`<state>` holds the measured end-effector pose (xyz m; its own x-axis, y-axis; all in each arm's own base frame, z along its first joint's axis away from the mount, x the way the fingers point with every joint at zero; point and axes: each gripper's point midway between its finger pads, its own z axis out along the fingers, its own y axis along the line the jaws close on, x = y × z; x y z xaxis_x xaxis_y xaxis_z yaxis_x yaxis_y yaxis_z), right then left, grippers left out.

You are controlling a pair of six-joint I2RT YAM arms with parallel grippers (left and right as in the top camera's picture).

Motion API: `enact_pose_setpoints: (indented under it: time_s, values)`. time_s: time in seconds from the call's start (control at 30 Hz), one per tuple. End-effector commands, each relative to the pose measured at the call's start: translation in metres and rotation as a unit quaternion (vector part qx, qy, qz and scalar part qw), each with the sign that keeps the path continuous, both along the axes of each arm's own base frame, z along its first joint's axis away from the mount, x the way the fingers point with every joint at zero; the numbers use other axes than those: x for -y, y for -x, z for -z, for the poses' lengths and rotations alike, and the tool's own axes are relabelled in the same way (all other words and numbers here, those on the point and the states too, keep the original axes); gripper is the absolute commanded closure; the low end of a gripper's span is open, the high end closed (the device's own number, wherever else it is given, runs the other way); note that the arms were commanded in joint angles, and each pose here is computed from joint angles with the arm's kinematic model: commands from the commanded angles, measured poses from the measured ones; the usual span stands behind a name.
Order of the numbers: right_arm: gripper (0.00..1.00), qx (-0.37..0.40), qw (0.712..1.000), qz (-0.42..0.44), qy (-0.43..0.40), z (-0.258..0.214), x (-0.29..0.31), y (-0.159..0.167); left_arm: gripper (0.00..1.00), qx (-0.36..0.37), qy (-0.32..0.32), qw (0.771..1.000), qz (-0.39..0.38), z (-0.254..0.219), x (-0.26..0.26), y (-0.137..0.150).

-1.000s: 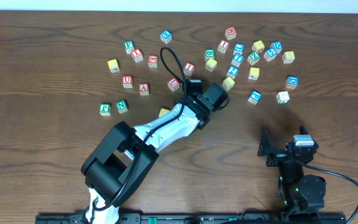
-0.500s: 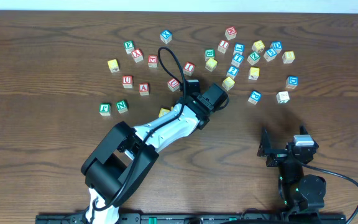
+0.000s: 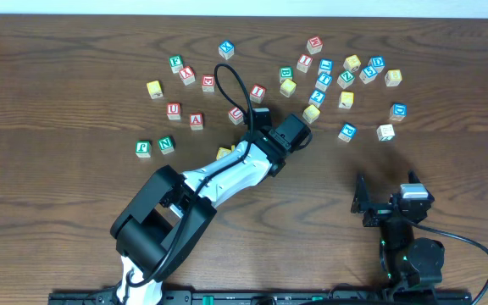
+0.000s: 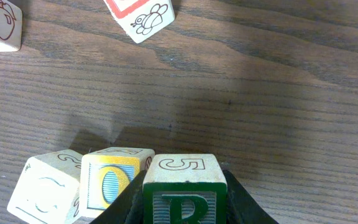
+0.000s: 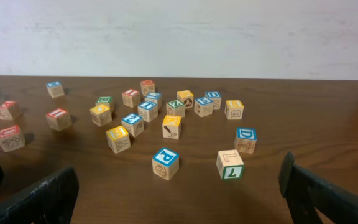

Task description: Spell out CORL

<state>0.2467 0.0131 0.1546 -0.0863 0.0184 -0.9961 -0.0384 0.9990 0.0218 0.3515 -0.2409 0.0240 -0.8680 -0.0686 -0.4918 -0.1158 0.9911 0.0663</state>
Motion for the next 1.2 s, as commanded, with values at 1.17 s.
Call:
enact_pose_setpoints:
  time_s: [1.17]
  values:
    - [0.01,-0.002,1.0,0.003,0.002,0.001,0.001,0.0,0.8,-0.025,0.025,0.999,0.004,0.016,0.009,0.006]
